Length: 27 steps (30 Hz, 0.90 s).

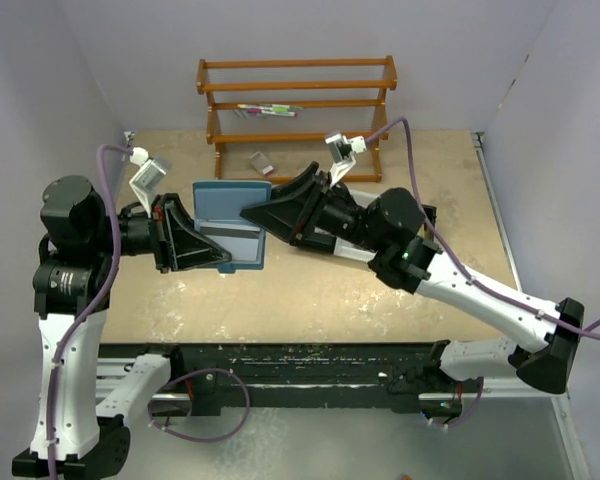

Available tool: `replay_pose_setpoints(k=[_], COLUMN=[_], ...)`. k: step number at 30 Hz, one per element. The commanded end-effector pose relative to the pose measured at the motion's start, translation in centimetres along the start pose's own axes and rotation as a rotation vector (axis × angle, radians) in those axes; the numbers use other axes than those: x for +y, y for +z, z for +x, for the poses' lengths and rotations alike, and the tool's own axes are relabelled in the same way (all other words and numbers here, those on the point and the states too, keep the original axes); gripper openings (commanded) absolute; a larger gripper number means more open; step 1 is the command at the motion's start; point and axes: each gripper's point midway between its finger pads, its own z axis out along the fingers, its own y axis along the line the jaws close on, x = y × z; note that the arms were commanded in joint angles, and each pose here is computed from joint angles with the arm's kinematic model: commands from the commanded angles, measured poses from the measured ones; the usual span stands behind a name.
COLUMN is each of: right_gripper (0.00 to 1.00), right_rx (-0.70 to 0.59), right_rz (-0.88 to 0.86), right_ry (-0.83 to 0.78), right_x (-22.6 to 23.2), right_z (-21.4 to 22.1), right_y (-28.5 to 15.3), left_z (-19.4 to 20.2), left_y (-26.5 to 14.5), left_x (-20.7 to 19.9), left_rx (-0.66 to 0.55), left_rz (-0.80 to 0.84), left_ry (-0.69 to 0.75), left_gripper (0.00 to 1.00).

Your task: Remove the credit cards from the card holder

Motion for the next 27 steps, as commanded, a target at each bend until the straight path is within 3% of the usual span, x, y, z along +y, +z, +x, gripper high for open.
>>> replay_pose_setpoints(k=[1, 7, 15, 20, 27], right_gripper=[0.63, 0.70, 0.53, 0.51, 0.17], right_rx=[0.129, 0.300, 0.493, 0.540, 0.543], right_rz=[0.038, 0.090, 0.084, 0.136, 0.114], right_ry=[-0.090, -0.221, -0.323, -0.383, -0.388], right_x=[0.8, -0.1, -0.9, -2.1, -2.0], right_z=[-0.9, -0.2, 1.3, 1.1, 1.2], right_y=[0.0, 0.3, 0.6, 0.6, 0.8], left_z=[0.3, 1.1, 1.1, 1.3, 1.9], left_y=[-0.2, -0.3, -0.4, -0.5, -0.8], left_x=[0.2, 1.2, 0.9, 1.0, 1.1], left_rx=[0.034, 0.100, 0.122, 0.134, 0.157], left_rz=[-0.012, -0.009, -0.011, -0.011, -0.033], left_ry=[0.071, 0.005, 0.048, 0.047, 0.110], left_gripper=[0.08, 0.09, 0.09, 0.09, 0.16])
